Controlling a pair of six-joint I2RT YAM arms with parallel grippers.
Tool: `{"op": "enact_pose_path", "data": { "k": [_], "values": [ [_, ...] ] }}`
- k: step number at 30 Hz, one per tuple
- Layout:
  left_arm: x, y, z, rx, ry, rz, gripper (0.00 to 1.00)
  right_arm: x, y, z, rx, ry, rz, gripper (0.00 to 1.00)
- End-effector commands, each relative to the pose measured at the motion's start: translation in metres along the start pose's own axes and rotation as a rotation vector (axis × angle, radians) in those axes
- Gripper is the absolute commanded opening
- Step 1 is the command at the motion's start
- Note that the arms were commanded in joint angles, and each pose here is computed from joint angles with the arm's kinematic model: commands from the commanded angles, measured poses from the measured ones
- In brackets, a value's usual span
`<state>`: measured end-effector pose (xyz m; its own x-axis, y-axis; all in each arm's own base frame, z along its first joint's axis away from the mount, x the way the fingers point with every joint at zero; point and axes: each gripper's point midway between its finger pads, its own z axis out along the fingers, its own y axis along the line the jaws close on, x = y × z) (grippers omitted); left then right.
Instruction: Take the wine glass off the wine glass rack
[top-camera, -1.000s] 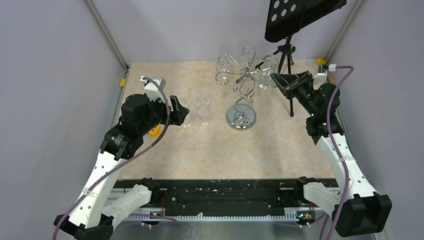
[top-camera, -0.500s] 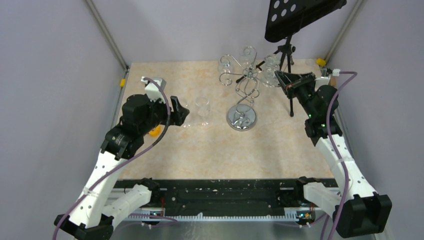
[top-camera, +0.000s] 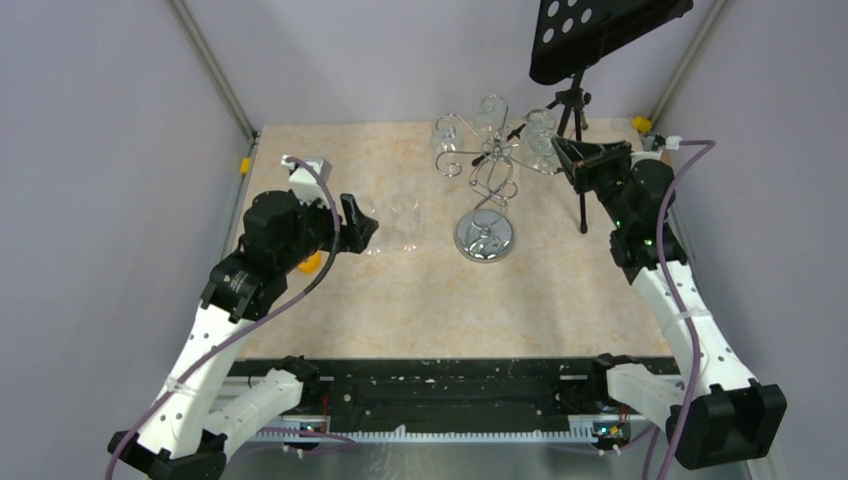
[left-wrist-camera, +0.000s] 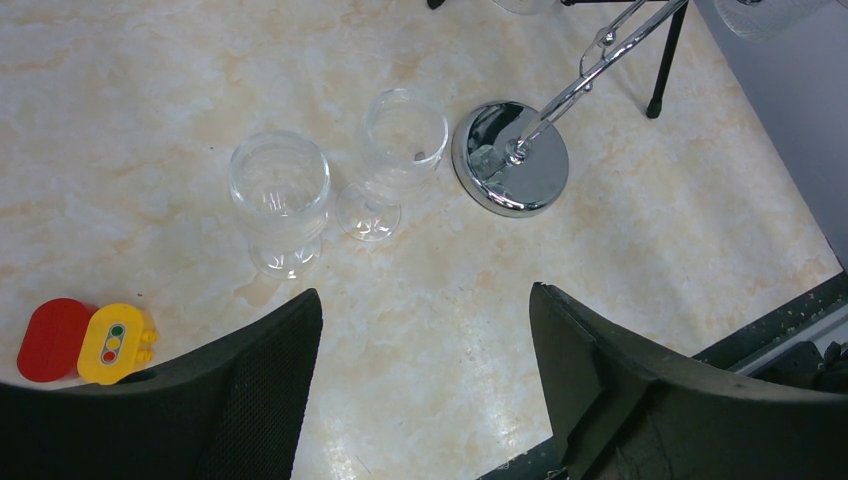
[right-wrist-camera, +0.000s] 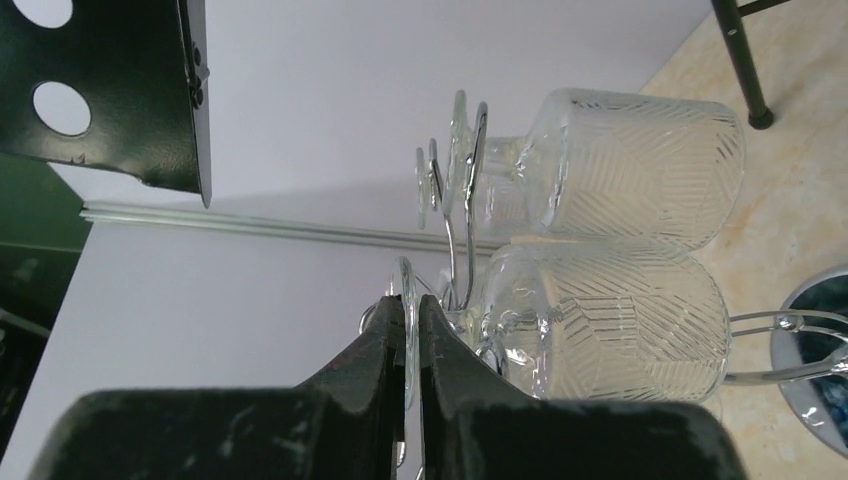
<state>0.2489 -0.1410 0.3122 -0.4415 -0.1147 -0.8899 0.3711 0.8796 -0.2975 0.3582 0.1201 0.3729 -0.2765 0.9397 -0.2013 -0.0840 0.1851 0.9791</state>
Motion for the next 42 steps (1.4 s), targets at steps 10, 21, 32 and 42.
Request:
{"op": "enact_pose_path", "data": {
  "k": [10,21,32,42],
  "values": [
    [-0.014,-0.003,-0.004,0.014,-0.070,-0.003,0.79,-0.017,0.039,0.008,-0.001,-0.076,-0.095,0.00],
    [-0.015,-0.002,-0.010,0.007,-0.079,0.002,0.79,-0.024,0.043,-0.006,-0.020,-0.122,-0.101,0.00],
    [-0.024,-0.008,-0.018,0.030,-0.122,-0.002,0.79,-0.048,0.034,-0.043,0.022,-0.285,-0.078,0.00],
    [-0.030,-0.020,-0.019,0.094,-0.145,-0.022,0.79,-0.047,0.031,-0.084,0.017,-0.312,-0.096,0.00]
  ]
}}
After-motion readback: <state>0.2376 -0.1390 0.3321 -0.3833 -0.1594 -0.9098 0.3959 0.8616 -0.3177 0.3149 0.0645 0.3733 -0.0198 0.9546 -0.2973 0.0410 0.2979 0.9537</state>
